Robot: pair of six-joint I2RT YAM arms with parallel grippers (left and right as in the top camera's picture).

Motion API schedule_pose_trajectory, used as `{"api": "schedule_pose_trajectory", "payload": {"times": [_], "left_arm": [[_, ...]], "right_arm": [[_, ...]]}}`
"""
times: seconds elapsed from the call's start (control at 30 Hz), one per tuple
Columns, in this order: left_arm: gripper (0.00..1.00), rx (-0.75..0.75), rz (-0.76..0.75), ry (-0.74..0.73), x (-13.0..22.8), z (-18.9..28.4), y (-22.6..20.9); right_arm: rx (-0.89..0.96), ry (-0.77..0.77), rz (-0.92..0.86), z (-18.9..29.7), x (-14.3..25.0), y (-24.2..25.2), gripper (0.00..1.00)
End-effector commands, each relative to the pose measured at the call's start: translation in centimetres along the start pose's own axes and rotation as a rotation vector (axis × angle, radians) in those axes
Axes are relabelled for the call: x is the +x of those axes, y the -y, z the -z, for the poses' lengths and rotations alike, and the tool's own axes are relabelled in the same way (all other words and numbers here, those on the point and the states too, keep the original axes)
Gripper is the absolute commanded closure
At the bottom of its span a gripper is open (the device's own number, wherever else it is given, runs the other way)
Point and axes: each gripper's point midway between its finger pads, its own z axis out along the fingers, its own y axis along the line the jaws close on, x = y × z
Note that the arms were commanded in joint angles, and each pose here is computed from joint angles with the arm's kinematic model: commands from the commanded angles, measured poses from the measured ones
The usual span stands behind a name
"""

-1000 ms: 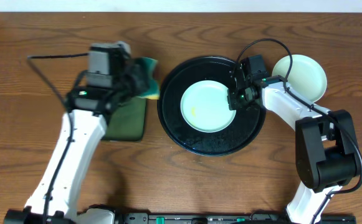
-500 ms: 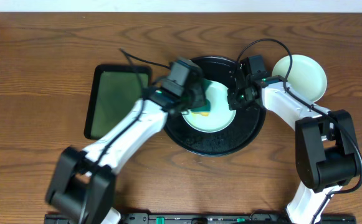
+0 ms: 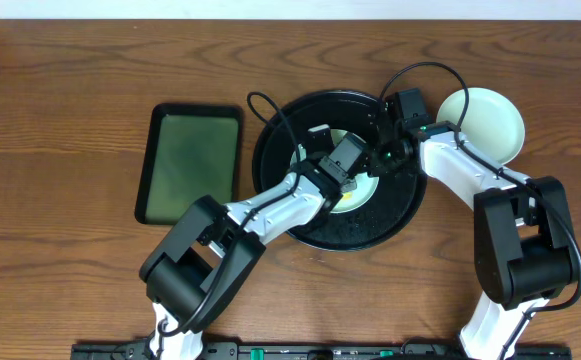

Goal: Clean dirty plates on tray and stack at the side
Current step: 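Scrub the second green plate with the sponge in the left gripper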

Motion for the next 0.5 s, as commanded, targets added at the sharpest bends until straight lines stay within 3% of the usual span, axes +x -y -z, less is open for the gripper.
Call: {"api": "schedule_pose_trajectory", "payload": {"times": [0.0, 0.27, 0.37, 0.47], "left_arm": [[0.92, -0.259, -0.040, 0.101, -0.9, -1.3, -5.7], [0.92, -0.483, -0.184, 0.210, -4.7, 1.9, -10.3], [0.92, -0.442, -0.155, 0.240, -5.9, 3.0, -9.6], [0.92, -0.297, -0.099, 0.220, -6.2, 3.3, -6.8]], "right_arm": [[0.028, -0.084, 0.011, -1.9, 2.5, 0.3, 0.99], [0.028, -0.083, 0.011, -1.9, 2.4, 0.3, 0.99], [0.028, -0.083, 0.011, -1.9, 2.4, 0.3, 0.99], [0.028, -0.083, 0.011, -1.9, 2.4, 0.3, 0.99]]}}
